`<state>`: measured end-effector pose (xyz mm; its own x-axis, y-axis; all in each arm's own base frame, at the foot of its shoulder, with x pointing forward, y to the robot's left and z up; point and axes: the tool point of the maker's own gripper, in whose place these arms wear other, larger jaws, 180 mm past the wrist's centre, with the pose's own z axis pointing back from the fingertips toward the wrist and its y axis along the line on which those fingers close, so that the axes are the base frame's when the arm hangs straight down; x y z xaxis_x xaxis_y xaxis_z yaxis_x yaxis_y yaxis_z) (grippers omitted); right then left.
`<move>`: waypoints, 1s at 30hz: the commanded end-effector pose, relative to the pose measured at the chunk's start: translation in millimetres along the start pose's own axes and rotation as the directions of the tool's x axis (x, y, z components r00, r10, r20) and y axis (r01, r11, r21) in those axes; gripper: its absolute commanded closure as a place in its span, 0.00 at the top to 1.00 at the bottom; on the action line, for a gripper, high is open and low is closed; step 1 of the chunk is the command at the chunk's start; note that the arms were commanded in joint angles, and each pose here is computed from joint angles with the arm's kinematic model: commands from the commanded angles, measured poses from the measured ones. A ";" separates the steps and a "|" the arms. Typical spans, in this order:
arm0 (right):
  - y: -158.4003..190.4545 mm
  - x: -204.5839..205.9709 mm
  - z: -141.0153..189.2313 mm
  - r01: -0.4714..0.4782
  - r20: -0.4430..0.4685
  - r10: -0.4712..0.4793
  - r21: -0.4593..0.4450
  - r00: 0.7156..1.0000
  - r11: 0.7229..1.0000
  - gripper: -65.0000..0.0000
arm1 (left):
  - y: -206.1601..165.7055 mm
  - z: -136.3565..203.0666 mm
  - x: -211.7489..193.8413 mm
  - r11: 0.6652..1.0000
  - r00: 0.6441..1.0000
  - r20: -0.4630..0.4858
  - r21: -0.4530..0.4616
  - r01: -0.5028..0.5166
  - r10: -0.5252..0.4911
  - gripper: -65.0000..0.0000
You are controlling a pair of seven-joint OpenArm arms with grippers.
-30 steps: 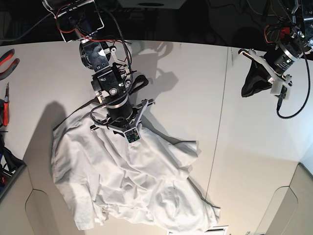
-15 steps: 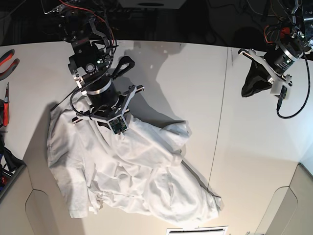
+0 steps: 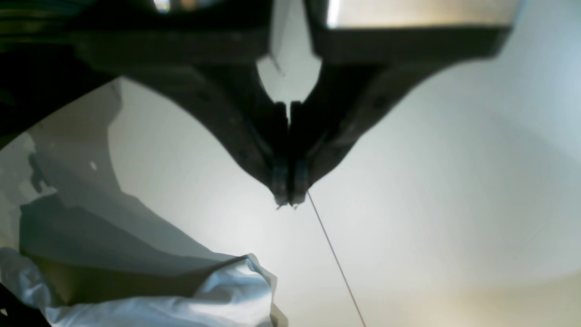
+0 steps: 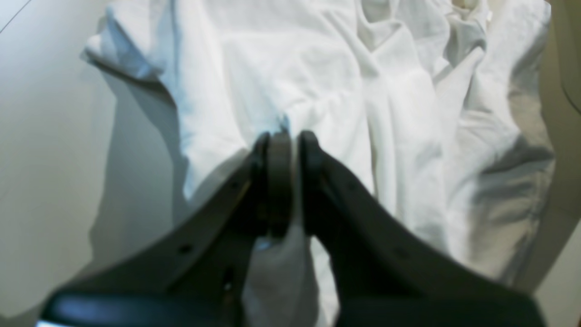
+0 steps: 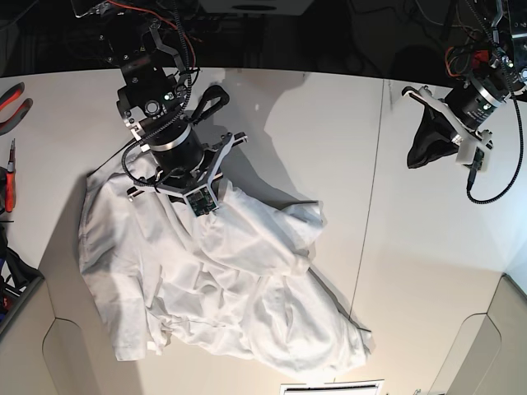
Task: Layout the t-shirt on the table in an organized manner, then fold the t-shirt properly
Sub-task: 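Pinch the shirt fabric with the right gripper, then lift and drag the held shirt away from the heap with the right gripper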
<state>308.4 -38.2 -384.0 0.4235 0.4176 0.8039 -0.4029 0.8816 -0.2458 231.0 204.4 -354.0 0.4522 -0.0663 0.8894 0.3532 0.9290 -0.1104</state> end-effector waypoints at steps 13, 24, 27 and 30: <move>0.6 7.6 -3.2 -0.012 0.033 0.012 0.015 0.999 1.000 0.40 | 1.1 1.8 11.3 1.000 0.999 0.039 -0.006 0.007 -0.007 0.00; 9.5 -46.8 -36.9 -0.018 -0.097 0.022 0.049 0.995 0.999 0.01 | 3.0 -1.6 18.4 1.000 0.998 0.057 -0.005 0.014 -0.014 0.00; 4.8 -35.7 -35.4 -0.014 -0.071 0.016 0.029 0.997 0.999 0.00 | 2.9 -1.6 18.1 1.000 0.998 0.056 -0.005 0.015 -0.014 0.00; -5.4 -16.8 -28.8 -0.003 -0.045 0.003 -0.017 0.999 1.000 0.00 | 2.9 -1.5 17.9 1.000 0.998 0.055 -0.005 0.014 -0.014 0.00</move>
<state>313.7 -47.1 -429.3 0.5093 0.4437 0.7374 -0.4066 0.8792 -0.2483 237.2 204.4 -349.9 0.4365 -0.0654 0.8973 0.3546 0.9292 -0.1047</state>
